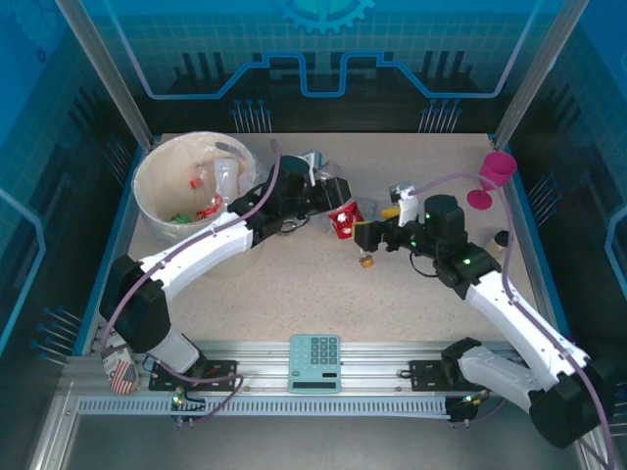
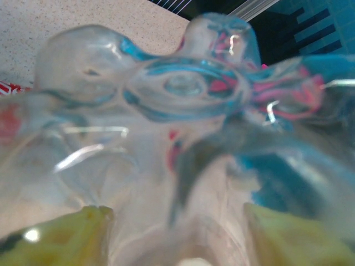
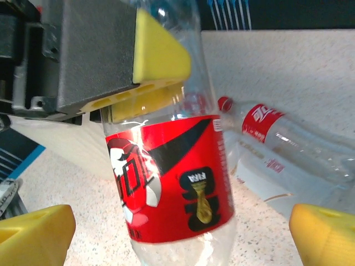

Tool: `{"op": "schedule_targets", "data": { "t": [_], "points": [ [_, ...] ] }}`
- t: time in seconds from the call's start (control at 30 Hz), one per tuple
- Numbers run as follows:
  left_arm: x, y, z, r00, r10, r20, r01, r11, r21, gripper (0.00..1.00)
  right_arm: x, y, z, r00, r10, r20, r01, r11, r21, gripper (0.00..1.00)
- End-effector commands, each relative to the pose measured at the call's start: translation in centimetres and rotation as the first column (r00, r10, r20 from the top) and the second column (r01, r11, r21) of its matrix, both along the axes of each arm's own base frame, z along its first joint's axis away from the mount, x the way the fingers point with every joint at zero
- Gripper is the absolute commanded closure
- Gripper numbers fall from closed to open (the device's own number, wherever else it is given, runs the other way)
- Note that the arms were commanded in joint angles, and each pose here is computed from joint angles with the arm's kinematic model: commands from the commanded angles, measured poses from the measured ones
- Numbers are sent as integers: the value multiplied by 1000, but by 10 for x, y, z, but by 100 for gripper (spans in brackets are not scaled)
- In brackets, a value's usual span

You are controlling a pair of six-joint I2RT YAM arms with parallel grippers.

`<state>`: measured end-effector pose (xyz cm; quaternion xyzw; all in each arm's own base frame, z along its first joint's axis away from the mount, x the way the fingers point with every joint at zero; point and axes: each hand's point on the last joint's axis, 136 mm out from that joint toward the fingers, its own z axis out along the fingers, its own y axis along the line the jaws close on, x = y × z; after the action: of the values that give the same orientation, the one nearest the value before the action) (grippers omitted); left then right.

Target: Put the plastic bottles in the bin

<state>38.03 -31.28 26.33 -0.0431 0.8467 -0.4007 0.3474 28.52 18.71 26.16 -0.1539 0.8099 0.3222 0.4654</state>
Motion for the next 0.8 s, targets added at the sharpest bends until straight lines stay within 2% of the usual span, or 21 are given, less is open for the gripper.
{"op": "schedule_targets", "data": {
  "t": [0.0,0.13,0.23,0.47,0.63,0.77],
  "points": [
    [8,3,31,998,-19,65,19,1000,-3,47,-5,-15,0,1000,-19,-15,20,999,47,0],
    [12,19,63,992,-14,129,11,1000,25,47,-1,-27,-1,998,-61,-32,64,995,80,0],
    [14,50,99,983,23,180,-26,1000,13,47,1,-30,0,997,-66,-30,68,995,79,0],
    [9,174,181,946,207,249,-185,977,-106,50,3,-31,-8,998,-66,-22,67,995,68,0],
    [-9,270,210,890,377,256,-336,922,-190,52,6,-32,-16,997,-73,-38,75,996,49,0],
    [-20,331,217,832,497,247,-441,862,-250,53,7,-32,-20,997,-71,-44,72,997,23,0]
  ]
}}
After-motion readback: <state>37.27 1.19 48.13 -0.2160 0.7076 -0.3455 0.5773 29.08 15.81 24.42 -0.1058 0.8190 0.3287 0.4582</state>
